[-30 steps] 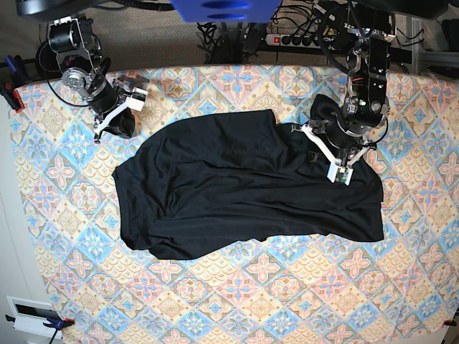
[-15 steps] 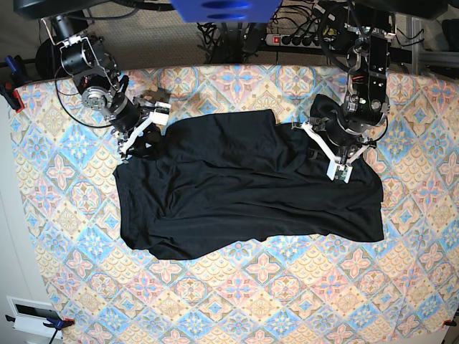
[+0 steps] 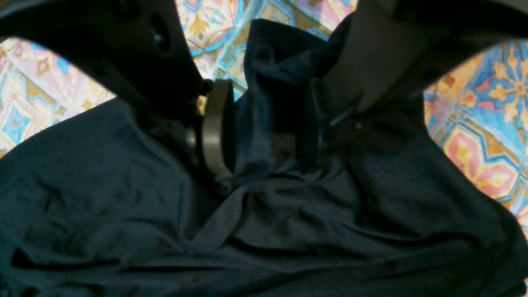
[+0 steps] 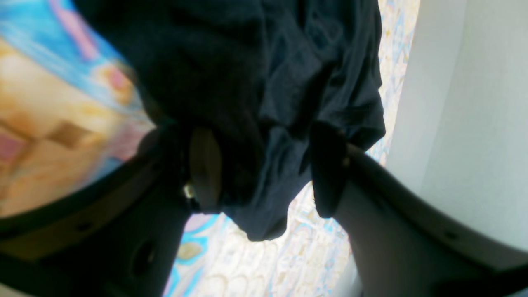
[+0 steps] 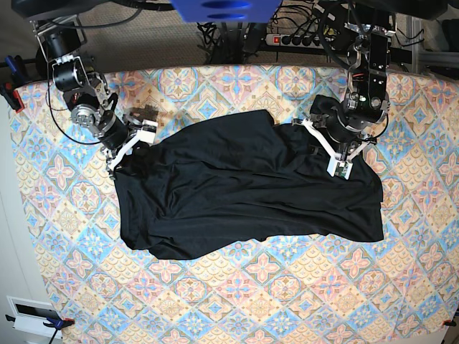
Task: Layout the t-shirt on the table in an organized manner, then fold the t-shirt properly
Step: 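Lower the right gripper onto the shirt corner and grasp it, then lift the left gripper off the shirt and move it to the shirt corner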
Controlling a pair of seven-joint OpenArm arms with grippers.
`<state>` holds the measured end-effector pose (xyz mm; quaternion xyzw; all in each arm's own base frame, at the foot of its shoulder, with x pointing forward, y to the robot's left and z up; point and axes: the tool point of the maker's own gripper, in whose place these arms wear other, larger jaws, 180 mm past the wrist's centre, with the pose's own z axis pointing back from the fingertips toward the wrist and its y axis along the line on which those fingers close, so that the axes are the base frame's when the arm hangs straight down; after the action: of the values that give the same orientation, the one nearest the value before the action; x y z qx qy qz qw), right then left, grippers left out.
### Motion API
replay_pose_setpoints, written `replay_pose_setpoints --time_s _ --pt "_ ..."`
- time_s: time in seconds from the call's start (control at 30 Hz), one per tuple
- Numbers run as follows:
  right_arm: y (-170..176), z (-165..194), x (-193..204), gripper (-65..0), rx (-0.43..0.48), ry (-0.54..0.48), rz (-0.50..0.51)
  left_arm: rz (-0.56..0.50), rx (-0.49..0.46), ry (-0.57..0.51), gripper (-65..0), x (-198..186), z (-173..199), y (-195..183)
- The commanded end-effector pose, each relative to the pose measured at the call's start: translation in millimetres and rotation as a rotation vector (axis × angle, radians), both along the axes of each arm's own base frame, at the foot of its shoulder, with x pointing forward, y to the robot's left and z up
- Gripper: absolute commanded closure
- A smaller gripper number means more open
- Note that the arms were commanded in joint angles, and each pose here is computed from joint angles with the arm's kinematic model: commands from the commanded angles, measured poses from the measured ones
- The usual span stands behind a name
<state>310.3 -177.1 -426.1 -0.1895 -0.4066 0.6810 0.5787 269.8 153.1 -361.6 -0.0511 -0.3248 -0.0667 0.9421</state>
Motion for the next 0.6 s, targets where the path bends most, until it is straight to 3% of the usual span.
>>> replay_pose_setpoints --time_s 0.0,0.17,0.23,0.33,0.37,0.43,0.57 --pt "-36 -17 -5 -32.5 -0.137 0.067 -0.071 -0.003 0.000 -0.044 -24.8 8 11 1" --pt "-31 -28 -12 -29.5 -0.151 0.097 -0.048 -0.005 -0.007 -0.029 -24.8 2 7 -1" --pt "-23 -33 -17 -22.0 -0.152 0.113 -0.021 -0.013 -0.015 -0.024 -24.8 1 6 -5" --pt "-14 -38 -23 -2.7 -0.151 0.127 0.006 -0.038 -0.065 0.001 -24.8 -7 1 -19" --pt "-12 -39 -23 0.0 -0.148 0.128 0.007 -0.064 -0.097 0.014 -24.8 -10 1 -30" --pt "-12 -39 -23 -2.5 -0.148 0.128 0.007 -0.116 -0.168 0.041 -24.8 -17 0 -53" --pt "-12 -39 -24 0.0 -0.148 0.129 0.008 -0.233 -0.255 0.111 -26.6 -26 10 -88"
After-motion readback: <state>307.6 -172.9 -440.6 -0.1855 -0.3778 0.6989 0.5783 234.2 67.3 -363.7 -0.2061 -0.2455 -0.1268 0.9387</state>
